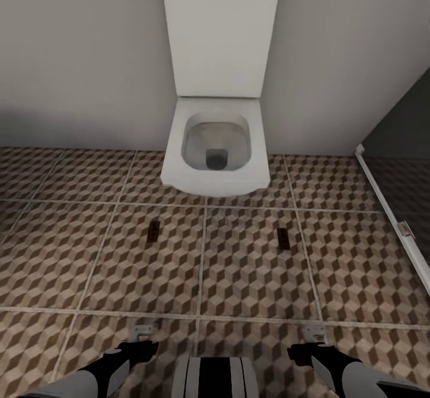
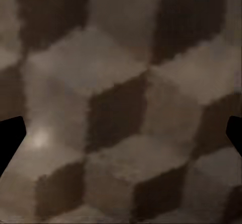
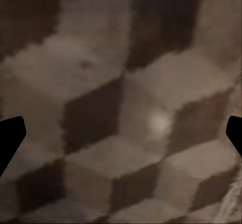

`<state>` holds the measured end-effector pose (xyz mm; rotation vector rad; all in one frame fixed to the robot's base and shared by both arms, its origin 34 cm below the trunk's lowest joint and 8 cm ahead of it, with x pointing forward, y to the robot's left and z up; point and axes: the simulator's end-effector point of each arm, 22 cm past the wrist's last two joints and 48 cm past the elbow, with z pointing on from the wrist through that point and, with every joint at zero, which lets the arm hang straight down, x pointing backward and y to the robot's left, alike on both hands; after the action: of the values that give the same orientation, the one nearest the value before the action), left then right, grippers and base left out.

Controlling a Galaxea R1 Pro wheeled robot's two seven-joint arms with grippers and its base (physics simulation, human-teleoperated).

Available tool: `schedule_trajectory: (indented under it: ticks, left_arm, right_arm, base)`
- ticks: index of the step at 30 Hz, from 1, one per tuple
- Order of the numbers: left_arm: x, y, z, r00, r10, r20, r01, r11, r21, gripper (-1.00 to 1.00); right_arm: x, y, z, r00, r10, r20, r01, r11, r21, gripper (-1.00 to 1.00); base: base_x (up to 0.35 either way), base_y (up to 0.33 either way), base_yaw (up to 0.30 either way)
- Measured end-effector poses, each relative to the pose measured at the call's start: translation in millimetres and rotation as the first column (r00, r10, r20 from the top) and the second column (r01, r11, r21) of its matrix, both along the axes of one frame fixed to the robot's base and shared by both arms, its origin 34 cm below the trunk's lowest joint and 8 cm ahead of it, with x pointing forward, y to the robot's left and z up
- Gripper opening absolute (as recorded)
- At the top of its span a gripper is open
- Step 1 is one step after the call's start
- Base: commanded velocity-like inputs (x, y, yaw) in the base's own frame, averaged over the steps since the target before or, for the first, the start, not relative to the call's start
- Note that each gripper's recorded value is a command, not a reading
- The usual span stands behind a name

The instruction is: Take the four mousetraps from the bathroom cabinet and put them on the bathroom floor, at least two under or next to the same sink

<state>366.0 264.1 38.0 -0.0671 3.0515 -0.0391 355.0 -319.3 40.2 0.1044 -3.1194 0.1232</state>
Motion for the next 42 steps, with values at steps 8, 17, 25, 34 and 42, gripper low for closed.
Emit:
schedule_trajectory:
  ticks: [8,17,25,34,42]
  left_arm:
    - [0.2,0.2,0.0,1.000,0.000,0.000,0.000,1.000,0.001,1.00]
    - [0.4,0.2,0.1,1.000,0.000,0.001,0.000,1.000,0.001,1.00]
    - [0.7,0.2,0.3,1.000,0.000,0.002,0.000,1.000,0.001,1.00]
    - [1.4,-0.4,0.3,1.000,0.005,0.004,-0.005,1.000,0.005,1.00]
    - [2.0,-4.0,0.3,1.000,0.012,0.006,-0.012,1.000,0.003,1.00]
  right_arm:
    - [0.0,0.0,0.0,1.000,0.000,0.000,0.000,1.000,0.000,1.00]
    - [1.8,0.7,0.0,1.000,0.001,0.008,-0.001,1.000,0.001,1.00]
    - [2.6,1.0,0.1,1.000,0.002,0.012,-0.002,1.000,0.002,1.00]
    - [2.9,1.8,0.1,1.000,0.003,0.013,-0.003,1.000,0.003,1.00]
    - [2.8,1.6,0.1,1.000,0.003,0.013,-0.003,1.000,0.003,1.00]
  base:
    - [-0.314,0.000,0.000]
    - [-0.299,0.000,0.000]
    - [-0.095,0.000,0.000]
    - [-0.013,0.000,0.000]
    - [-0.002,0.000,0.000]
